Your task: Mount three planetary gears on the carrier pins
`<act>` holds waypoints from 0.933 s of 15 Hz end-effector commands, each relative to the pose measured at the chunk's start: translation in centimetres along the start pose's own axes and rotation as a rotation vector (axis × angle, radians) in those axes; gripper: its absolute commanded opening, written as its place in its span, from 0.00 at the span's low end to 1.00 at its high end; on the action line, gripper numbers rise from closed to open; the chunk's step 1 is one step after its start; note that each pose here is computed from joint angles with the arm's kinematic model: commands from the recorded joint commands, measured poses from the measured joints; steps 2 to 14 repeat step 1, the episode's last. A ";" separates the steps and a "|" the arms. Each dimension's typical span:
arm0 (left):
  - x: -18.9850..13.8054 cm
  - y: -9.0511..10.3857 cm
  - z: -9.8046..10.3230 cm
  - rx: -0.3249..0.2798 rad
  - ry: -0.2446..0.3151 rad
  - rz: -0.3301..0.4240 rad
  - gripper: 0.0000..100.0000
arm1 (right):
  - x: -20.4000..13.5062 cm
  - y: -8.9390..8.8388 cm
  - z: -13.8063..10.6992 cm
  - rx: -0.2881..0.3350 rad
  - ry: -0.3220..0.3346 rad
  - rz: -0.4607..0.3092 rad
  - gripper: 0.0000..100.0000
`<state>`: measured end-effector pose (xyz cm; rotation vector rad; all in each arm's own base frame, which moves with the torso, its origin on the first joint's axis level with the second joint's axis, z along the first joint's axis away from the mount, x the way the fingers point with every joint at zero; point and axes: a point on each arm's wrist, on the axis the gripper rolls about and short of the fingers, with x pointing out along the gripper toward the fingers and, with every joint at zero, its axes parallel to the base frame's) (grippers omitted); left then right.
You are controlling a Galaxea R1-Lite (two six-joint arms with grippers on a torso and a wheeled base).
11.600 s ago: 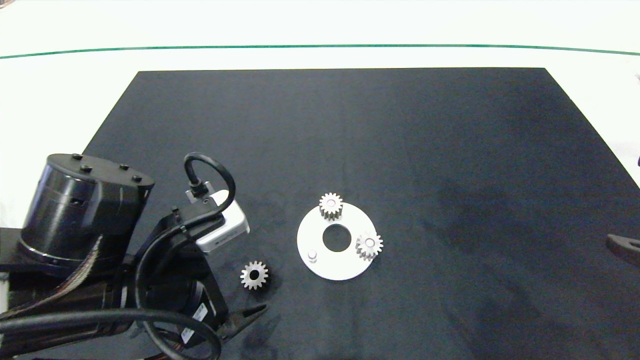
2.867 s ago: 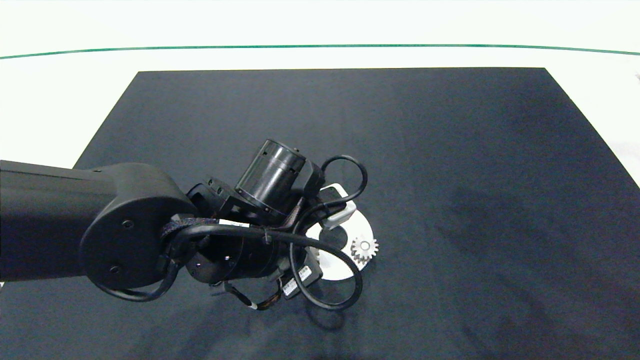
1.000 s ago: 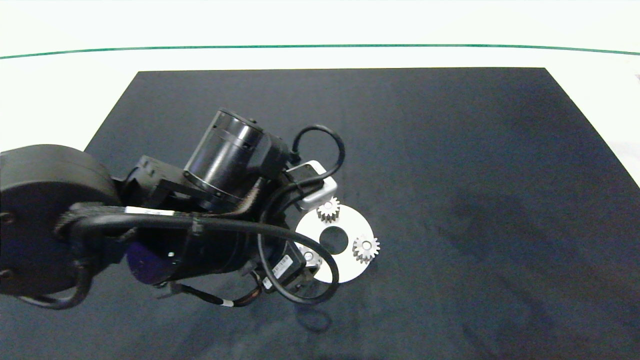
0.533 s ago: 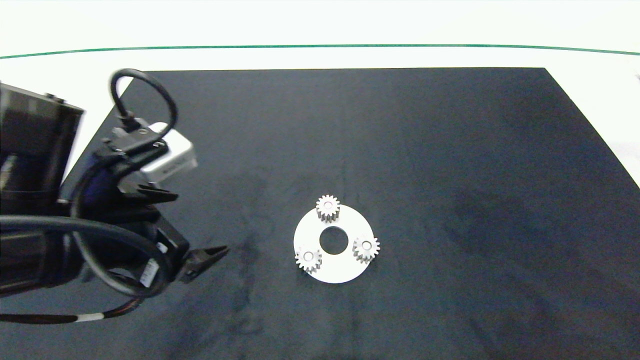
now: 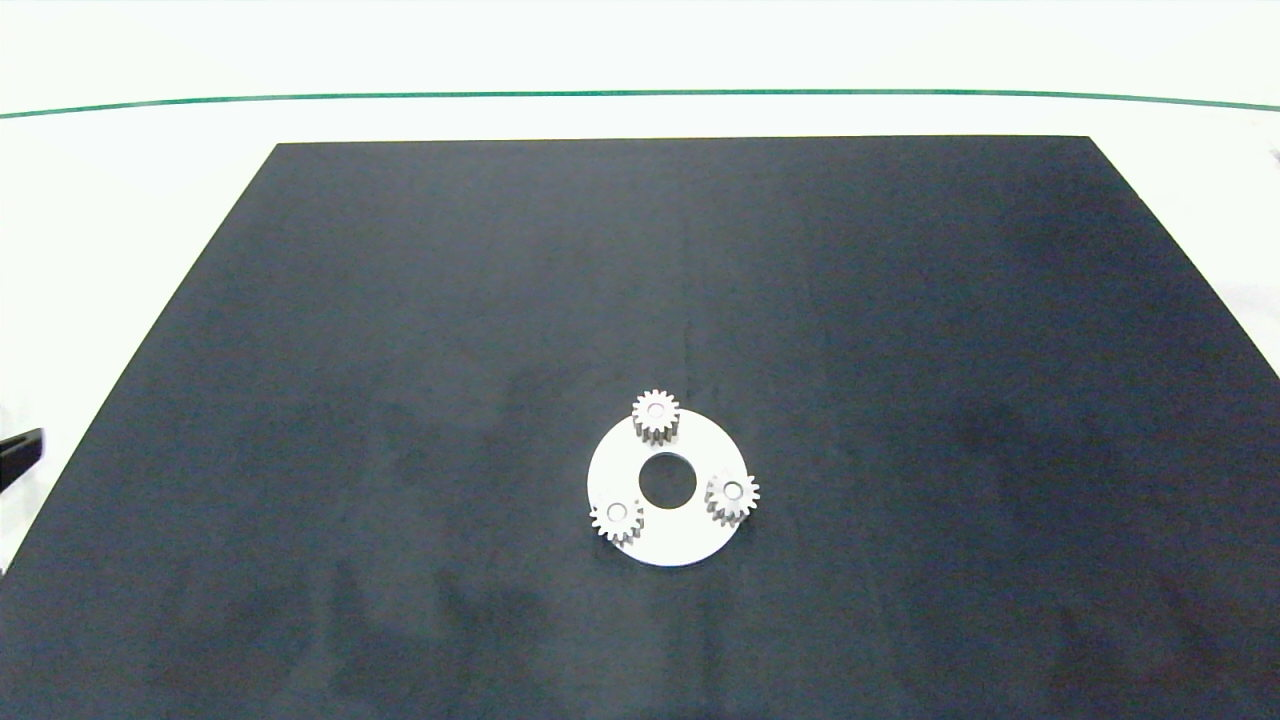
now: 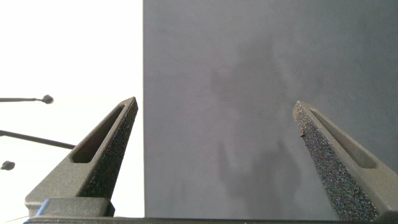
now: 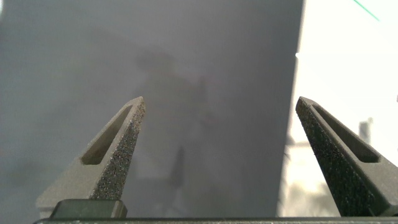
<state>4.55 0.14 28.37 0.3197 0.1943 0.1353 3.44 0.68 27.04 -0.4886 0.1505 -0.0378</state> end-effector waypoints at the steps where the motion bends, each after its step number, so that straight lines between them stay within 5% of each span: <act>1: -5.5 0.4 -3.4 -0.042 -0.139 0.081 1.00 | -3.2 -1.4 -2.7 0.083 0.014 -0.225 1.00; 14: -5.5 0.4 -3.4 -0.042 -0.139 0.081 1.00 | -3.2 -1.4 -2.7 0.083 0.014 -0.225 1.00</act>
